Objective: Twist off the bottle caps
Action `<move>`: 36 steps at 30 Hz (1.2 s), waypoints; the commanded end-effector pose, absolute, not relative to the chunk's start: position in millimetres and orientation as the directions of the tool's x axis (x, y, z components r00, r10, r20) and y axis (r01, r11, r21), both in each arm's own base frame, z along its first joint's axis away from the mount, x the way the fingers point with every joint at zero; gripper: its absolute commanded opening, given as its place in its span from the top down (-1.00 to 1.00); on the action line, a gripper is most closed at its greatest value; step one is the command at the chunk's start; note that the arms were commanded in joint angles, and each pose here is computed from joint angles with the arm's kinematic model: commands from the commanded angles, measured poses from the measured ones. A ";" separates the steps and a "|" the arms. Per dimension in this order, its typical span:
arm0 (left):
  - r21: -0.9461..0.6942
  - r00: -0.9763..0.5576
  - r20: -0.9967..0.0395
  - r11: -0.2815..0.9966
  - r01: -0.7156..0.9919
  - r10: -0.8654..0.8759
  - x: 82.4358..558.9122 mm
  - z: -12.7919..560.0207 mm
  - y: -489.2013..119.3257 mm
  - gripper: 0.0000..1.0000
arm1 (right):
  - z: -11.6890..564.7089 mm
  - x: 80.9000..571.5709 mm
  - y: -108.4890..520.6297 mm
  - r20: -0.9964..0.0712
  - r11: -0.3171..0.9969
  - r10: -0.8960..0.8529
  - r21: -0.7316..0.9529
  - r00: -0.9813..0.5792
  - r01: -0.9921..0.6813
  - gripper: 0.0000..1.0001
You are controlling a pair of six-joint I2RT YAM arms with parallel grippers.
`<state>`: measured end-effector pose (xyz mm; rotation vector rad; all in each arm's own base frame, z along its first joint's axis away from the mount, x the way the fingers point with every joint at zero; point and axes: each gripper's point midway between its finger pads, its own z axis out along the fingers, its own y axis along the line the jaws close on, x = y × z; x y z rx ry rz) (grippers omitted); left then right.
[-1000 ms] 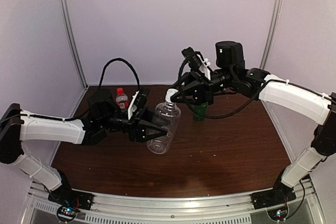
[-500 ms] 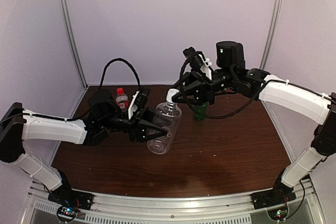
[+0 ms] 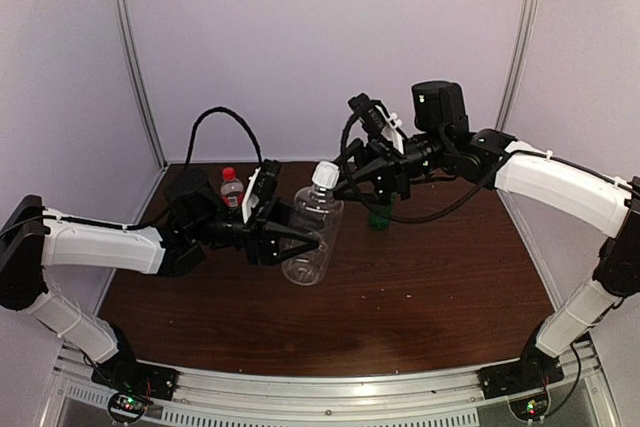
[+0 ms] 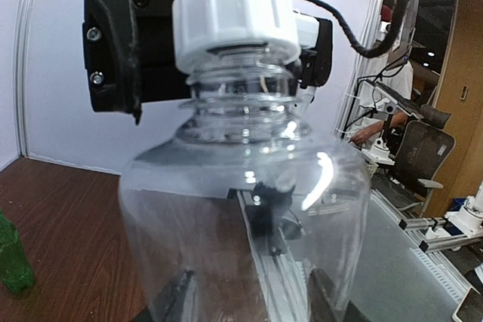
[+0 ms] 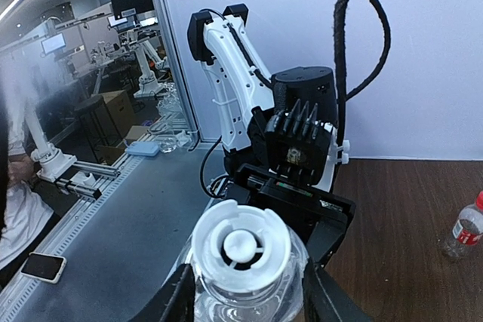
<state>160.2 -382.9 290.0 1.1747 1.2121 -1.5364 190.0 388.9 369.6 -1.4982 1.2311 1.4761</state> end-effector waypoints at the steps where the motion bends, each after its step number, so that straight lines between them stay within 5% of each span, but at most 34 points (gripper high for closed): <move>1: -0.131 -0.148 -0.982 -0.137 0.982 -0.117 169.3 308.7 -380.4 0.35 | 389.1 187.1 381.5 -0.990 -0.282 -0.126 0.099 -0.066 -0.954 -0.11; 8: -0.133 -0.133 -0.986 -0.003 0.991 -0.098 189.9 305.1 -380.3 0.35 | 400.3 199.5 378.2 -0.989 -0.150 -0.104 0.120 -0.105 -0.981 -0.60; 19: -0.137 -0.124 -0.989 0.190 0.972 -0.082 221.2 295.7 -376.4 0.34 | 403.8 270.8 383.4 -0.920 0.356 0.038 0.377 -0.390 -0.855 -0.79; 26: -0.134 -0.120 -0.990 0.271 0.953 -0.069 234.3 292.1 -372.7 0.34 | 387.5 279.9 395.6 -0.899 0.456 0.045 0.407 -0.437 -0.791 -0.80; 36: -0.126 -0.111 -0.992 0.309 0.943 -0.066 238.0 291.3 -368.0 0.34 | 368.6 280.6 409.1 -0.884 0.453 0.017 0.424 -0.468 -0.785 -0.53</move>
